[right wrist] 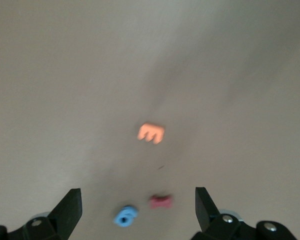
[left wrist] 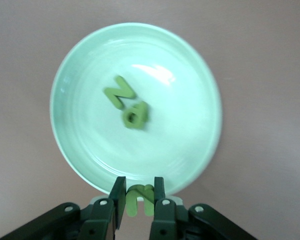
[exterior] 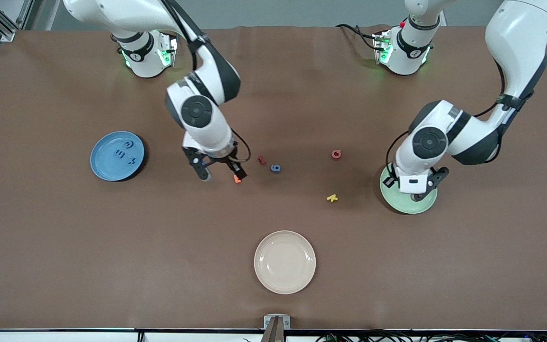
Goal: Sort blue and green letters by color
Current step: 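Release the n on the green plate while the right gripper reaches 6, then raise the left arm to rest while the right gripper lowers onto 6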
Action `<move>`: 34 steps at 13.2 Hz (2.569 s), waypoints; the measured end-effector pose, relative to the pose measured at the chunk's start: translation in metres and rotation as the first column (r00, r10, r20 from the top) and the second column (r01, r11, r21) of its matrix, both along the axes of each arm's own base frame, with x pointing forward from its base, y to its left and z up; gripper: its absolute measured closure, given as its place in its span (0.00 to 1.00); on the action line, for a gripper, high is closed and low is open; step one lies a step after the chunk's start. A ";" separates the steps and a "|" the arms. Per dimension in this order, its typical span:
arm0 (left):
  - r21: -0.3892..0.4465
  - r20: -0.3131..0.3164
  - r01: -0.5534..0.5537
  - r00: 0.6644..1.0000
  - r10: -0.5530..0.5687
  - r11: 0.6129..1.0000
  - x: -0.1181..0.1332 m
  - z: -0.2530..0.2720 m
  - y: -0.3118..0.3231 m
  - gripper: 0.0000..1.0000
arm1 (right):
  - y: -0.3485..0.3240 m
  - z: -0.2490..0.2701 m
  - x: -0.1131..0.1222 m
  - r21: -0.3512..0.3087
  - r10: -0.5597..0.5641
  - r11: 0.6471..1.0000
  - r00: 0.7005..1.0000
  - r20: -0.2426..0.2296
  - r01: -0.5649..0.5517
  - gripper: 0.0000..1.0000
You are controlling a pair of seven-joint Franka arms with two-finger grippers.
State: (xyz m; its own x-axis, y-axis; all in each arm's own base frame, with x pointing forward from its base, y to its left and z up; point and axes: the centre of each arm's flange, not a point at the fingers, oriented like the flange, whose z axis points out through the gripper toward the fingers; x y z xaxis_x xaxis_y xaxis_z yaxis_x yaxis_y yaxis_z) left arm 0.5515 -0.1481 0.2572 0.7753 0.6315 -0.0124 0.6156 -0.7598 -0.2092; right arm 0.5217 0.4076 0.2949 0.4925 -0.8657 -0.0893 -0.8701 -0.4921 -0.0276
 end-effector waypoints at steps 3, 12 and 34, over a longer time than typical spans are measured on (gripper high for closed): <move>-0.028 -0.061 0.084 0.994 -0.086 0.996 -0.001 -0.014 0.053 0.74 | 0.040 -0.039 0.001 0.016 -0.148 0.989 0.989 0.011 0.148 0.00; -0.012 -0.019 0.164 0.986 -0.164 0.986 0.022 0.028 0.065 0.10 | 0.074 -0.094 -0.002 -0.012 -0.256 0.967 0.966 -0.019 0.256 0.02; -0.023 0.079 0.245 0.967 -0.242 0.969 0.046 0.349 0.060 0.00 | 0.119 -0.120 -0.050 -0.044 -0.231 0.972 0.973 -0.004 0.230 0.33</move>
